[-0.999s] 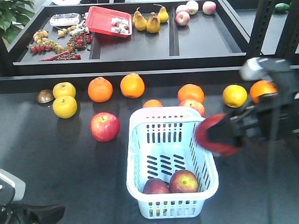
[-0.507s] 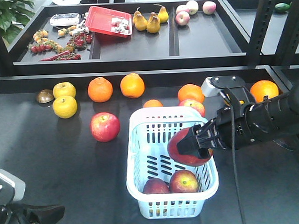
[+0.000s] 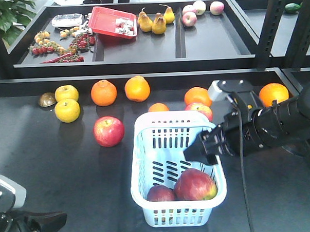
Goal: Pick three apples into basket with both arms
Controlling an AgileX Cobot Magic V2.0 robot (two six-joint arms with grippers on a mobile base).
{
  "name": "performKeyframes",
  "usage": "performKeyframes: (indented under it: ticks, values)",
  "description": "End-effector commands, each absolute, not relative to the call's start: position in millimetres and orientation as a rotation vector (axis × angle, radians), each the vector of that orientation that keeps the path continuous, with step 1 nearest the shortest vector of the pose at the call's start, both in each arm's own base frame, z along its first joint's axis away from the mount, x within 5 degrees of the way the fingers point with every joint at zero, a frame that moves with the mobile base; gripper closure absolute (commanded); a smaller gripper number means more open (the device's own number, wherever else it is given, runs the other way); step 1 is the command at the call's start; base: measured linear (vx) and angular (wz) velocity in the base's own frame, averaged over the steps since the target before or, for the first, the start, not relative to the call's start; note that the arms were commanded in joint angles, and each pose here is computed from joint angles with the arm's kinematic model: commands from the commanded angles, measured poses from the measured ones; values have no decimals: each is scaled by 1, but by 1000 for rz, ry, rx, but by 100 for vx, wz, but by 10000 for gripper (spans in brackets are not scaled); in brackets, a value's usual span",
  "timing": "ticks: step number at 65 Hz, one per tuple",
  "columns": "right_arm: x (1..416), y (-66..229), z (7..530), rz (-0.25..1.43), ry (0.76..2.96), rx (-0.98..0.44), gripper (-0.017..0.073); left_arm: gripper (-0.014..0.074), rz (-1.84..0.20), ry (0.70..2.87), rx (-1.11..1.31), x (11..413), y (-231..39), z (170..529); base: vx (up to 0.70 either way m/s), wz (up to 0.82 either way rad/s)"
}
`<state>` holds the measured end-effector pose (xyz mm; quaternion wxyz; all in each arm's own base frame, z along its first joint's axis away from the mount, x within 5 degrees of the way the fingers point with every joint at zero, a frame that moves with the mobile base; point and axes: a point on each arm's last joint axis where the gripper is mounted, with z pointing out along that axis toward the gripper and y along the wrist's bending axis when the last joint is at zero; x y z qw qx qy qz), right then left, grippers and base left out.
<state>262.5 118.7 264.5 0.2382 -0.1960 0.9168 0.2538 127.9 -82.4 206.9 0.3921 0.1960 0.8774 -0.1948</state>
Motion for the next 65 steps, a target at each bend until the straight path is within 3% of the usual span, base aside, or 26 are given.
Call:
performKeyframes:
  ticks: [1,11,27,35,53,65]
  values:
    - [257,120,280,742,2482,-560,247,601,-496,2174,439,133,-83,217,0,0]
    - [245,118,291,740,2478,-631,575,601,-499,2178,442,133,-83,217,0,0]
    - [201,101,331,630,2402,-724,564,601,-503,2183,445,133,-83,217,0,0]
    - [171,86,340,542,2301,-687,563,601,-505,2184,447,132,-83,217,0,0]
    - [127,60,287,382,2188,-534,563,601,-504,2183,446,133,-83,217,0,0]
    - [111,52,255,335,2189,-524,563,601,-503,2183,446,133,-83,217,0,0]
